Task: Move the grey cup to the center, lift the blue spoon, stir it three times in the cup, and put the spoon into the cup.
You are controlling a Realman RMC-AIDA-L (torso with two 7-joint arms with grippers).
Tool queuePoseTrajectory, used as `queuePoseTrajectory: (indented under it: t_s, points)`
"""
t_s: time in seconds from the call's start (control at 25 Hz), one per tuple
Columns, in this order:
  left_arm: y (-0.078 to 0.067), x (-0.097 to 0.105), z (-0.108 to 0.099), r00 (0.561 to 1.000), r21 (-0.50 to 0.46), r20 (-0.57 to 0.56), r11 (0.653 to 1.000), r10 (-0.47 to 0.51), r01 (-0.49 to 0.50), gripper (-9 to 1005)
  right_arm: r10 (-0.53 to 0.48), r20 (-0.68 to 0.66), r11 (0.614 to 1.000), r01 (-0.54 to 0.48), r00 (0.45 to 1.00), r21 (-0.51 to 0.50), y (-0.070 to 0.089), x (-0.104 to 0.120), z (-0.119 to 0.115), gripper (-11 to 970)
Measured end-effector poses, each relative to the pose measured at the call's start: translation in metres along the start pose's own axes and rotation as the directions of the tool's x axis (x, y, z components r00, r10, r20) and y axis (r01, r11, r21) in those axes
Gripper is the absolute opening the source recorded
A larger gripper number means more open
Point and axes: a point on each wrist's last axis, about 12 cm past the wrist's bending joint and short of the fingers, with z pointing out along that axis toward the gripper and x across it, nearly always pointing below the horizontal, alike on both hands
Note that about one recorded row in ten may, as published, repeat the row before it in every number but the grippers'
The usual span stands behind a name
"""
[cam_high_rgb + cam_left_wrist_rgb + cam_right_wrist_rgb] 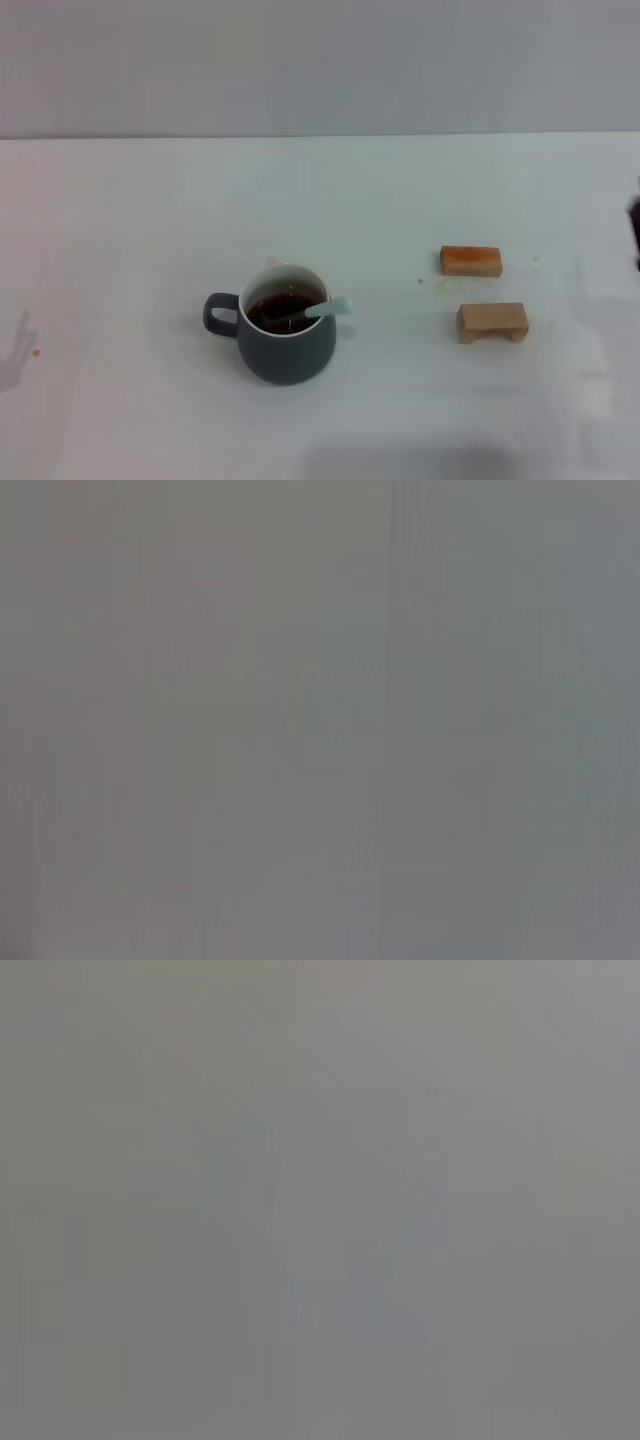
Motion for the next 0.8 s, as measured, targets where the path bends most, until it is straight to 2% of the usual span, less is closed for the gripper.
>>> queuePoseTrajectory:
  t_s: [0.16, 0.4, 0.6, 0.8]
  points:
    - [0.000, 0.000, 0.001, 1.000, 0.002, 0.003, 1.000, 0.002, -0.002, 855, 0.034, -0.029, 0.999, -0.033, 0.999, 0.028, -0.010, 0.006, -0.014, 644]
    - [0.002, -0.002, 0.007, 1.000, 0.010, 0.003, 1.000, 0.019, -0.019, 855, 0.028, -0.057, 0.997, -0.025, 0.998, 0.067, -0.025, 0.014, -0.033, 651]
    - [0.002, -0.002, 0.011, 1.000, 0.015, 0.004, 0.999, 0.031, -0.031, 855, 0.103, -0.085, 0.991, -0.095, 0.991, 0.091, -0.037, 0.022, -0.038, 651]
    - [0.002, -0.002, 0.013, 0.999, 0.013, 0.002, 0.999, 0.043, -0.043, 855, 0.091, -0.165, 0.990, -0.071, 0.982, 0.123, -0.048, 0.034, -0.040, 651]
